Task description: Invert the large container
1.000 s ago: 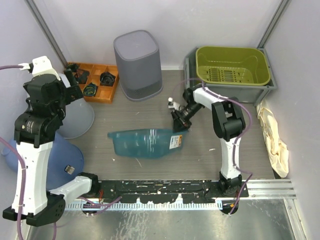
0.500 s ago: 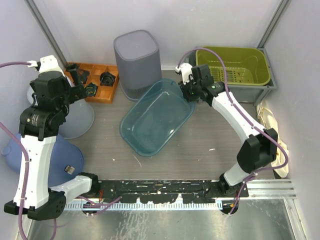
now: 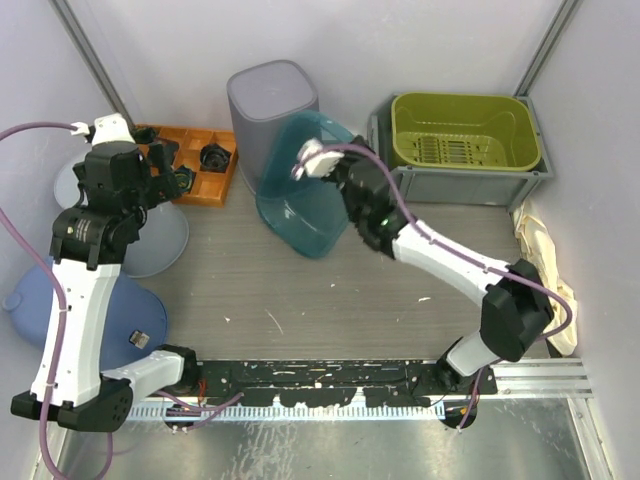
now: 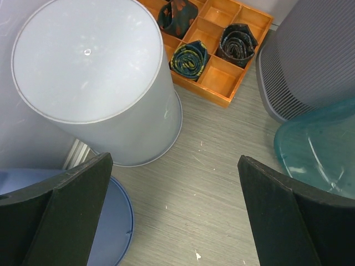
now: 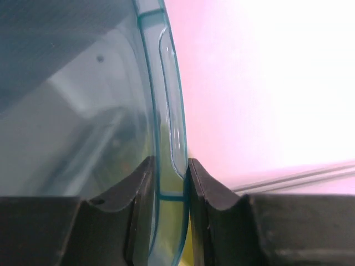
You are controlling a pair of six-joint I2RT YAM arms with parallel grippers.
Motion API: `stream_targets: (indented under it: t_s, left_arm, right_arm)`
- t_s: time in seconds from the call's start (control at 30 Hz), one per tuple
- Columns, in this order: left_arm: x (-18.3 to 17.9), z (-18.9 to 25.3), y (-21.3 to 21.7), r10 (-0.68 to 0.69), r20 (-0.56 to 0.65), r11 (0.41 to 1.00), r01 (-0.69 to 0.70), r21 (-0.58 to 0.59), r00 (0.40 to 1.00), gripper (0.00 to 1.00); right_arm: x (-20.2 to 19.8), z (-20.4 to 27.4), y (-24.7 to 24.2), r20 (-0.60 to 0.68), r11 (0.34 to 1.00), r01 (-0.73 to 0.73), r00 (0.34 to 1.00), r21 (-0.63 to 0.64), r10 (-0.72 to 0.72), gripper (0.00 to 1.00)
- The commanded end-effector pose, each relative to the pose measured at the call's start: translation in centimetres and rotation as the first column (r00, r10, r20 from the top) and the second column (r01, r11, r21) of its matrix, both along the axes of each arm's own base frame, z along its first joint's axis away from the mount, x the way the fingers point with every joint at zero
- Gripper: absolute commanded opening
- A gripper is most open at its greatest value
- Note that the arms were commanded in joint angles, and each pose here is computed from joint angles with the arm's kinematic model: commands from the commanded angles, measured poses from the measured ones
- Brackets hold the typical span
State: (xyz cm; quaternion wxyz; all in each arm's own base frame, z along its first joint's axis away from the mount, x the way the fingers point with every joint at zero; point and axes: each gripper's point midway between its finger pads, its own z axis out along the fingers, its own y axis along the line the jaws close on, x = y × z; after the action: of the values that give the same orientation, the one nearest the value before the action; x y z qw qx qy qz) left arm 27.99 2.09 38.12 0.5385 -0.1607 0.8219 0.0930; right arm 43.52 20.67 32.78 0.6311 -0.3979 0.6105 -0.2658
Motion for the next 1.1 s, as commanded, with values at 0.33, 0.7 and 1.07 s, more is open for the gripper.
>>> stream_targets:
  t_s: [0.33,0.7,1.07]
  left_arm:
    - [-0.5,2.5,0.9,0.051,0.102,0.999,-0.050,-0.017,0.993,0.99]
    - [-2.0,2.1,0.8,0.044,0.122,0.998,-0.039,-0.044,0.992,0.99]
    - [-3.7,2.3,1.8,0.079,0.124,0.997,-0.076,-0.033,0.989,0.99]
  right_arm:
    - [-15.4,3.6,4.7,0.704,0.762,0.260,0.626,-0.593,0.335,0.01]
    - [-22.1,-11.5,7.5,0.271,0.656,-0.146,0.828,-0.740,0.490,0.08]
    - [-27.5,-23.5,8.9,-0.638,0.779,-0.562,0.714,-0.278,0.287,1.00]
